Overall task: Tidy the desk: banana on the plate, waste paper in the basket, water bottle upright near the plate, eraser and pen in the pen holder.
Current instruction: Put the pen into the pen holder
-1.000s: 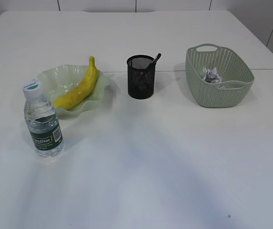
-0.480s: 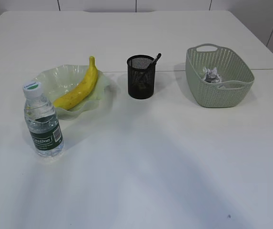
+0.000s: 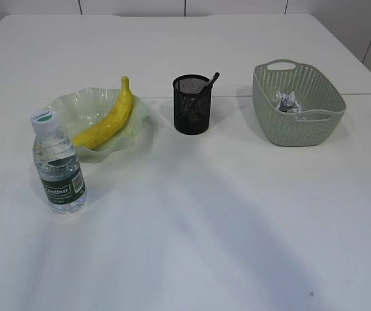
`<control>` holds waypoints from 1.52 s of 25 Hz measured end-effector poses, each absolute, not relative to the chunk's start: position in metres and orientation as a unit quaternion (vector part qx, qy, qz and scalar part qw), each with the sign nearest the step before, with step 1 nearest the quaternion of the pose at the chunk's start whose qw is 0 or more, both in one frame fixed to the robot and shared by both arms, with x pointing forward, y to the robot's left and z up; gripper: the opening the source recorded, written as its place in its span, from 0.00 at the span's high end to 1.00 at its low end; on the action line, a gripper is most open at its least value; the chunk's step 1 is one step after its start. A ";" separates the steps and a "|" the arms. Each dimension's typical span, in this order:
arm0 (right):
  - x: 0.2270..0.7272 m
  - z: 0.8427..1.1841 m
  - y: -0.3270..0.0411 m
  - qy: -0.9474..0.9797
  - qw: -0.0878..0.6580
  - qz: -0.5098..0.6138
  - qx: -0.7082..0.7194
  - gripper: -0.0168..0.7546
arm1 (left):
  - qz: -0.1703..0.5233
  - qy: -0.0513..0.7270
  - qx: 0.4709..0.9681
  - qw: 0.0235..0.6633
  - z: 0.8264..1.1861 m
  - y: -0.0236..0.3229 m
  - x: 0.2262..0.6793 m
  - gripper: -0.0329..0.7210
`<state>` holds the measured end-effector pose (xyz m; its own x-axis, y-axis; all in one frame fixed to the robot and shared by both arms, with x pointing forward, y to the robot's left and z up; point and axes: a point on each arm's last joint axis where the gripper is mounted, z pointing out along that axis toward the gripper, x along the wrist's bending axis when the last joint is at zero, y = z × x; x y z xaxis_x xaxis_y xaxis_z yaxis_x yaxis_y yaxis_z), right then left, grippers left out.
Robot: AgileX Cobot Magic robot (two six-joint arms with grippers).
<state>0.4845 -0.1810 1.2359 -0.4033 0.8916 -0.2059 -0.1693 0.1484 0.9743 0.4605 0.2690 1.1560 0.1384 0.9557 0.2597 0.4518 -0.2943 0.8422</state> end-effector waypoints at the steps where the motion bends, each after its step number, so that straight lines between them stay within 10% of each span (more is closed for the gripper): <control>1: 0.490 1.228 -0.178 0.606 0.452 0.580 0.302 0.91 | 0.413 0.510 0.690 0.305 1.156 0.269 0.461 0.34; 38: 0.610 1.004 -0.130 0.553 0.437 0.602 0.376 0.91 | 0.413 0.510 0.690 0.305 1.156 0.269 0.461 0.34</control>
